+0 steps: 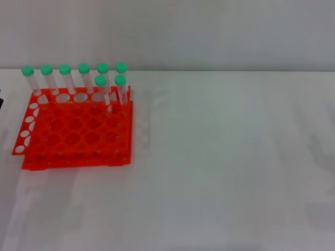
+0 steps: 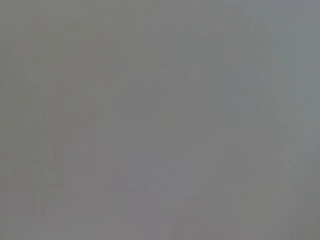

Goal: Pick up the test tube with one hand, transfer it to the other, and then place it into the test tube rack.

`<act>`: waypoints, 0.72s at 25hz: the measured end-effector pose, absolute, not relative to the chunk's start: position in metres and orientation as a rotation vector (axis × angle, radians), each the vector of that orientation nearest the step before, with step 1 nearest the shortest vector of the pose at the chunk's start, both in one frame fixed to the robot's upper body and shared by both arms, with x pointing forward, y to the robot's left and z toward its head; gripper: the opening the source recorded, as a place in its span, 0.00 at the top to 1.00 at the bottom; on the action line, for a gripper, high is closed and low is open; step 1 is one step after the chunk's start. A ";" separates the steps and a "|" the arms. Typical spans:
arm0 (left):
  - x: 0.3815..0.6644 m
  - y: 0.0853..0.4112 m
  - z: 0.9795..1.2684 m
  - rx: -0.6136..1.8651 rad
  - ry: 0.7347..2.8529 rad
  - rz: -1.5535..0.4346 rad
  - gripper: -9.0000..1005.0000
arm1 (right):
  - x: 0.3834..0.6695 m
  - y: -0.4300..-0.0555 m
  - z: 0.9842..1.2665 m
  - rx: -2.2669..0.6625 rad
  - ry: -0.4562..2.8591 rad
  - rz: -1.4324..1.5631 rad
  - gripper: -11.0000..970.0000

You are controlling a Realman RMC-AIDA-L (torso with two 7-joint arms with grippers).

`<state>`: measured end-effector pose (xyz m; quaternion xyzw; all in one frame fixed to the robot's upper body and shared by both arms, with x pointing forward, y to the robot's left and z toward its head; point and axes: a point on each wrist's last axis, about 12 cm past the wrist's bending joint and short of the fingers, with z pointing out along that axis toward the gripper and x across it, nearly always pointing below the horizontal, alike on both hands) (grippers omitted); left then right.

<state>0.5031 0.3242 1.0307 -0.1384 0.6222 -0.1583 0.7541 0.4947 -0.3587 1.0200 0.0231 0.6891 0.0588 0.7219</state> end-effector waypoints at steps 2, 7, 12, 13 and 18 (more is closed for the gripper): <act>0.501 0.325 1.030 -0.286 1.365 -0.322 0.16 | 0.493 -0.359 1.021 0.024 1.512 0.112 0.25; 0.496 0.325 1.026 -0.252 1.384 -0.294 0.16 | 0.485 -0.361 1.022 -0.012 1.487 0.076 0.25; 0.482 0.326 1.021 -0.242 1.392 -0.298 0.16 | 0.480 -0.364 1.023 -0.009 1.472 0.075 0.25; 0.478 0.328 1.020 -0.245 1.390 -0.293 0.16 | 0.479 -0.364 1.023 -0.008 1.471 0.076 0.25; 0.470 0.329 1.018 -0.244 1.389 -0.290 0.16 | 0.480 -0.363 1.023 -0.006 1.471 0.081 0.25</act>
